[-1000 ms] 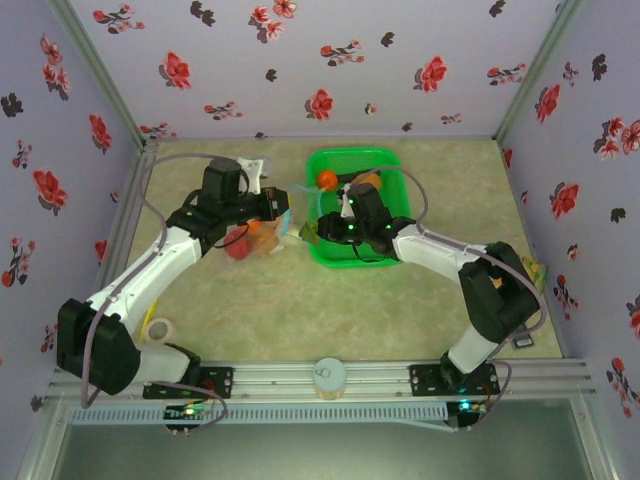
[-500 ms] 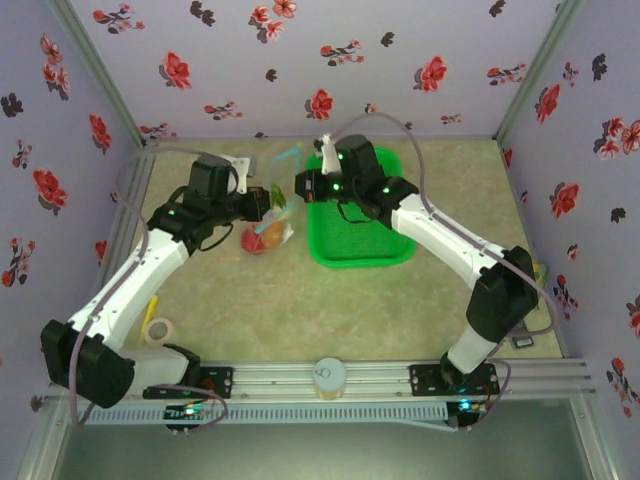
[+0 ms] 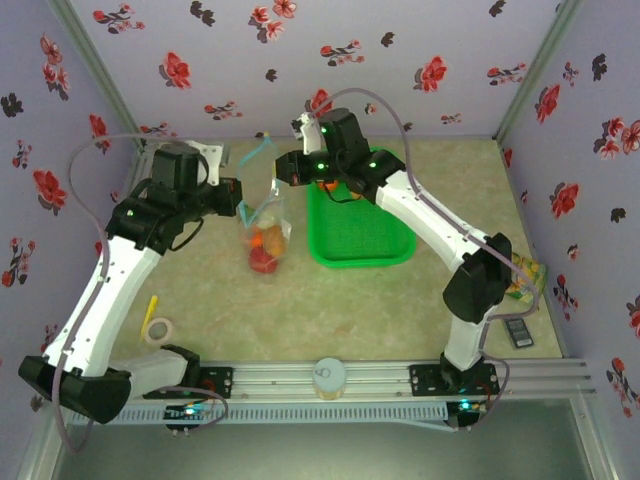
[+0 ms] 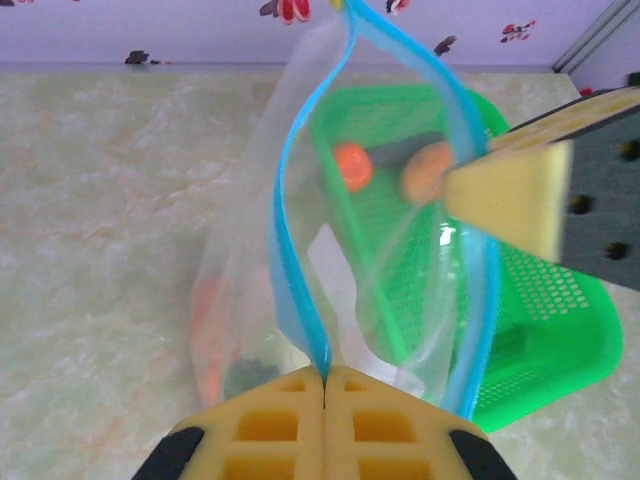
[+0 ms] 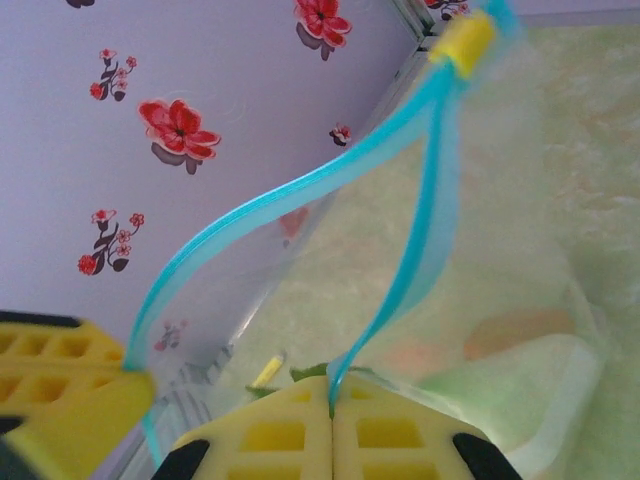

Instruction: Place the food in the zip-top bag and seal the zipper

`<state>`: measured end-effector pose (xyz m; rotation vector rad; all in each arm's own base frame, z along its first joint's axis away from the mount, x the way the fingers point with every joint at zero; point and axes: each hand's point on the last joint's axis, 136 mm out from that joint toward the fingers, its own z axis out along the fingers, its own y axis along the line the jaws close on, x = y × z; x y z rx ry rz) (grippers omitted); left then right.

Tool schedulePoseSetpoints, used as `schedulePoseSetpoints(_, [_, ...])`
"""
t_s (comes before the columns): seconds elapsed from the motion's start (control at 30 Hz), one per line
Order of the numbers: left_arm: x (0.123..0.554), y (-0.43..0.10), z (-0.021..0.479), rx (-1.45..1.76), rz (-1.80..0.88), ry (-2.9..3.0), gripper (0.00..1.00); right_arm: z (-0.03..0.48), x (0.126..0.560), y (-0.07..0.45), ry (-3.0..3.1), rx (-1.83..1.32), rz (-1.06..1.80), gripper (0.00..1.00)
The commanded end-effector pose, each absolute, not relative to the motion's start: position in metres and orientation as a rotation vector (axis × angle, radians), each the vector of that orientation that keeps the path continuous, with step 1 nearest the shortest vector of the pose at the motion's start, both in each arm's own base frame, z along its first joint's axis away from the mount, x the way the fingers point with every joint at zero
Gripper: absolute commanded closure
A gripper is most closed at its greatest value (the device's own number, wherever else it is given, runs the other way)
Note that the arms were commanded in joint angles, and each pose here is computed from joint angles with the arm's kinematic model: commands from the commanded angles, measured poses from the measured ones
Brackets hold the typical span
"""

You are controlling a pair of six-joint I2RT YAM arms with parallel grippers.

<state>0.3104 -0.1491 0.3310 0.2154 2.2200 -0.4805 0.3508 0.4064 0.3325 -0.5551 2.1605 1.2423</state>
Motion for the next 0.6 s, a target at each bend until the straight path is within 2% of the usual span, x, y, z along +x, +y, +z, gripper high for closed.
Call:
schedulePoseSetpoints(0.0, [0.316, -0.145, 0.330, 0.241, -0.493, 2.236, 1.00, 0.339, 0.353, 0.409, 2.162, -0.623, 1.215, 0.92])
schedulePoseSetpoints(0.17, [0.334, -0.137, 0.350, 0.232, -0.494, 2.229, 1.00, 0.340, 0.362, 0.427, 2.201, -0.693, 1.310, 0.92])
schedulePoseSetpoints(0.3, [0.340, -0.152, 0.359, 0.269, -0.571, 2.216, 1.00, 0.335, 0.369, 0.428, 2.220, -0.698, 1.357, 0.91])
schedulePoseSetpoints(0.43, [0.343, -0.172, 0.338, 0.296, -0.621, 2.248, 1.00, 0.306, 0.374, 0.413, 2.286, -0.653, 1.333, 0.90])
schedulePoseSetpoints(0.57, [0.343, -0.203, 0.307, 0.343, -0.705, 2.291, 1.00, 0.272, 0.375, 0.387, 2.366, -0.585, 1.258, 0.85])
